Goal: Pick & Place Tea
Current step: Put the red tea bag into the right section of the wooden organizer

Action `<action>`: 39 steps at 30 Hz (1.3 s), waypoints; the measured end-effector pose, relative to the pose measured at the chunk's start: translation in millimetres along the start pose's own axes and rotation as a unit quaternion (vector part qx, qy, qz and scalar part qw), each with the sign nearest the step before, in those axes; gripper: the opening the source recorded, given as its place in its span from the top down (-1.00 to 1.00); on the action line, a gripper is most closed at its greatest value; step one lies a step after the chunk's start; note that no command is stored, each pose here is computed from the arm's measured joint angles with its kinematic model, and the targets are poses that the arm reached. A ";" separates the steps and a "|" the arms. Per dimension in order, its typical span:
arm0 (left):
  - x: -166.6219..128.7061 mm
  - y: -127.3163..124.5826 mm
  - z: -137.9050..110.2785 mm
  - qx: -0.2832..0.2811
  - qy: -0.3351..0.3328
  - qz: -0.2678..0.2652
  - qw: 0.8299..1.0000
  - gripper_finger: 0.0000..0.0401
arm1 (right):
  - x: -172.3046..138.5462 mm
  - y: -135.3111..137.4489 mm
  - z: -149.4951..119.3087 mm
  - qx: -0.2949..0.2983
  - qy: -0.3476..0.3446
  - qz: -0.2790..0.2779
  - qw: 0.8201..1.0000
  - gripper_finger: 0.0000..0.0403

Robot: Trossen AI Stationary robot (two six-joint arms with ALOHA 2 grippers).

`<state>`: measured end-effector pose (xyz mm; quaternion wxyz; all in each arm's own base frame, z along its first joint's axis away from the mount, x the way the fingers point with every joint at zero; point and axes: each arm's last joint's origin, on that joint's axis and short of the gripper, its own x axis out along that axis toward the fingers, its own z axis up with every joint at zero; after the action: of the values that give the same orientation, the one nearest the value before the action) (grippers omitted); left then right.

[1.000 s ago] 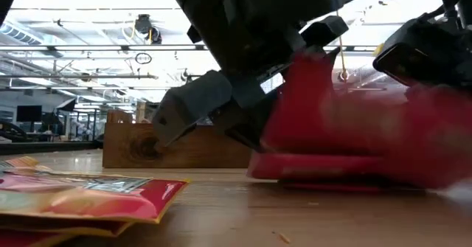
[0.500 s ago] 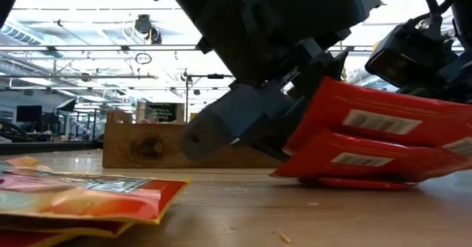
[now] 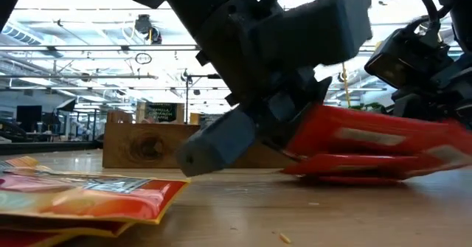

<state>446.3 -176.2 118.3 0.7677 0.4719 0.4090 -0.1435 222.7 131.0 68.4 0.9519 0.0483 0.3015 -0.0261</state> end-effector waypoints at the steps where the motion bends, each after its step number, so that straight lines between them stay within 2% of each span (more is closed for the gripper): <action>1: -0.8 -1.8 0.6 0.013 0.012 0.012 1.000 0.92 | 0.0 0.4 0.9 -0.003 -0.004 0.002 1.000 0.77; 8: -14.6 -11.0 11.7 0.105 0.071 0.095 0.987 0.96 | -4.3 2.9 9.7 -0.047 -0.026 0.020 0.998 0.76; 14: -54.0 -5.8 28.7 0.139 0.082 0.161 0.974 0.97 | -18.8 7.6 28.5 -0.089 -0.061 0.057 0.993 0.76; 22: -105.3 -14.9 44.0 0.203 0.076 0.174 0.960 0.98 | -57.4 11.2 73.3 -0.129 -0.168 0.125 0.969 0.61; 26: -130.6 -29.9 51.3 0.251 0.065 0.164 0.952 0.92 | -75.6 9.0 90.3 -0.128 -0.204 0.198 0.950 0.48; 30: -149.0 -49.5 61.7 0.317 0.049 0.164 0.933 0.93 | -81.5 -1.0 102.9 -0.076 -0.196 0.307 0.928 0.31; 35: -161.8 -57.1 69.8 0.331 0.034 0.182 0.925 0.97 | -65.6 -16.5 101.3 -0.005 -0.141 0.298 0.944 0.06; 39: -162.6 -57.8 70.1 0.352 0.038 0.183 0.917 0.94 | -49.4 -23.2 101.9 0.053 -0.113 0.341 0.932 -0.09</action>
<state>344.3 -291.9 222.8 0.5488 0.7833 0.2677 -0.1167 238.8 97.9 178.0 0.9272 0.1955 0.1559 0.2789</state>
